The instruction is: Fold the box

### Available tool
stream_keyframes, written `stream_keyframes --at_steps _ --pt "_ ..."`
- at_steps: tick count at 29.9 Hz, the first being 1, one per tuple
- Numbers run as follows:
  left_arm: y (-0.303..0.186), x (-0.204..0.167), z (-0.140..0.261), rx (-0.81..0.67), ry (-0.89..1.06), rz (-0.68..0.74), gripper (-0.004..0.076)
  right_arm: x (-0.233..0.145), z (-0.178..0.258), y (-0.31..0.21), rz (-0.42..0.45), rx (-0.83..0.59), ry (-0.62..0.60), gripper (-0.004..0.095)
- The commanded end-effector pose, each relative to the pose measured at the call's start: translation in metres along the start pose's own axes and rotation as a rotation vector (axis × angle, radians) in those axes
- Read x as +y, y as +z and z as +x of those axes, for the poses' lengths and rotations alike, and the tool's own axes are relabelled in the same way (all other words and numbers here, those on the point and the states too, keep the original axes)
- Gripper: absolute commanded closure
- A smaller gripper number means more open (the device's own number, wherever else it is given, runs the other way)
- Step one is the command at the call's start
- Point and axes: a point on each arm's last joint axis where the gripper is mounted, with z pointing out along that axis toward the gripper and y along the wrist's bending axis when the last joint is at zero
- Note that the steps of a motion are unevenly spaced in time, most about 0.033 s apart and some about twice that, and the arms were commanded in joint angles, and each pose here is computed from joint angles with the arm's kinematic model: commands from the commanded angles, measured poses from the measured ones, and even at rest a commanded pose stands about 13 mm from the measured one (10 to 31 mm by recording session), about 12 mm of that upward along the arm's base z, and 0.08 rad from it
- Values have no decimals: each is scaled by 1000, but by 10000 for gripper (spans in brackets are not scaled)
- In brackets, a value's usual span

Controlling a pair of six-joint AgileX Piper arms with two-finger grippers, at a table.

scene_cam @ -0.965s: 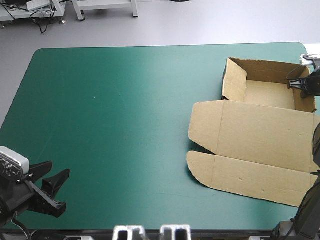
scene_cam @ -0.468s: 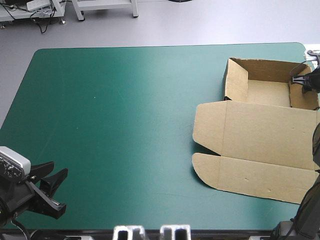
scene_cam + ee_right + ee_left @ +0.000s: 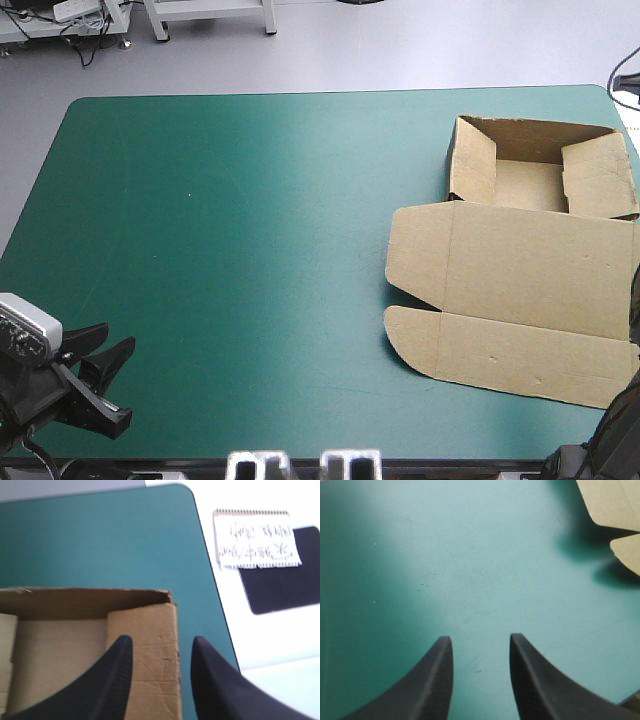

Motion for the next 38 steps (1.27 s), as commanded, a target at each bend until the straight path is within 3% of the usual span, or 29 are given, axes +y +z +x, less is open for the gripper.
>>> stream_keyframes --at_steps 1,5,8,12,17,24,29,34,38 --pt "-2 -1 -5 -7 3 10 489 12 -13 -81 -48 -176 7 685" --pt "-2 1 -9 -51 24 -12 556 28 -15 -125 -161 -277 29 934" --pt "-3 4 -8 -46 37 -44 631 40 -14 -157 -248 -354 5 926" --pt "-3 9 -6 -18 56 -96 733 47 -5 -200 -232 -429 -46 926" --pt "-3 9 -3 19 56 -91 734 51 25 -214 -200 -357 -63 926" --pt "16 11 8 72 45 -82 734 72 89 -192 -380 -176 -48 926" --pt "40 13 21 78 32 -78 734 80 133 -183 -387 -122 -34 924" --pt "53 13 39 67 22 -82 734 103 182 -185 -379 -64 -198 913" --pt "57 12 50 45 21 -86 734 118 218 -194 -422 -66 -286 913"
